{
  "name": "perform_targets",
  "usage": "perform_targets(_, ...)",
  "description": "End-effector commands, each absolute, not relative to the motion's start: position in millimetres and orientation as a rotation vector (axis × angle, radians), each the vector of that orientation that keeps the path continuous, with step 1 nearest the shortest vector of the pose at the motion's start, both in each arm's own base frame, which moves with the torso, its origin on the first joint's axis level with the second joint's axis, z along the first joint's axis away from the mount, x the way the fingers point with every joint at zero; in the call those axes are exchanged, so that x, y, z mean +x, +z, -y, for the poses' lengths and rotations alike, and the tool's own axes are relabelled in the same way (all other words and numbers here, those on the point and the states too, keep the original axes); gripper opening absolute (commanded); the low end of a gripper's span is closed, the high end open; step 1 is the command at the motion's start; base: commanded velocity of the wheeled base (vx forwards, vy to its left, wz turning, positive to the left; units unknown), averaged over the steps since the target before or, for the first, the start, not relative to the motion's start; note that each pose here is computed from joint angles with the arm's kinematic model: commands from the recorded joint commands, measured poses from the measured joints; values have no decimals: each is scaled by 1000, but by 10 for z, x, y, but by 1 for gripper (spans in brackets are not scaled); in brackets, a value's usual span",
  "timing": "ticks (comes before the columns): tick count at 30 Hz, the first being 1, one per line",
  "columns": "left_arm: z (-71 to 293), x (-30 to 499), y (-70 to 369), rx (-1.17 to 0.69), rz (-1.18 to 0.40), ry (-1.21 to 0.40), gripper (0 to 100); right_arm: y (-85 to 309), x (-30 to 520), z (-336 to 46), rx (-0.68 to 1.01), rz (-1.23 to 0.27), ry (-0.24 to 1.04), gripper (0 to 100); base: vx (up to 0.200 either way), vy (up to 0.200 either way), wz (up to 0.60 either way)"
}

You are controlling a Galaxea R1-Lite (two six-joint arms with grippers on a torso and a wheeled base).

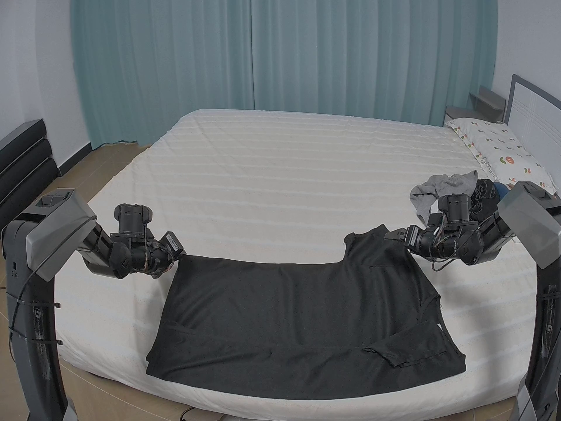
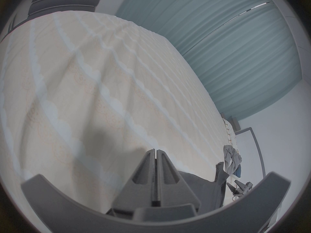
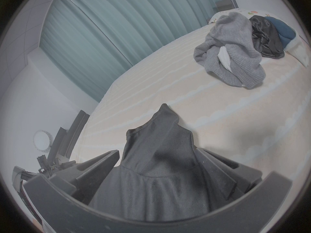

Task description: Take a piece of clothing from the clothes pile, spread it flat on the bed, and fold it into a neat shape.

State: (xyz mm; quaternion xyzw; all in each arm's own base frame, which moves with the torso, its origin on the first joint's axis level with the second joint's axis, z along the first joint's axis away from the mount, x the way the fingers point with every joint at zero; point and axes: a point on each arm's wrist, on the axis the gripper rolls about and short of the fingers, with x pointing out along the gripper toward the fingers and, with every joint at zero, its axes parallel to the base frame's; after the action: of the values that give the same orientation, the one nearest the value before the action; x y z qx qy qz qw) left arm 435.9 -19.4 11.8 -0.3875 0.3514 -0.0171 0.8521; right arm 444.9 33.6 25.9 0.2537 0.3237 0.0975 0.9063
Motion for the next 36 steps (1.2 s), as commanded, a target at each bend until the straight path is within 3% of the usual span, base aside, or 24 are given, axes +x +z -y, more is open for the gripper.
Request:
perform_targets(1,177,4361,146,-819,-732,-36,0,116,4517,-335,517,-682,192,100,0,0,0)
perform_targets(21,158,4374,181,-846,-722,-32,0,-22,4365,-61,407,-700,187,100,0,0,0)
perform_targets(22,158,4373,188,-849,-721,-31,0,-16,4366,-34,409,-698,182,0,0,0,0)
perform_targets(36,144,4371,191,-850,-720,-29,0,136,4098,142,395,-725,194,0,0,0,0)
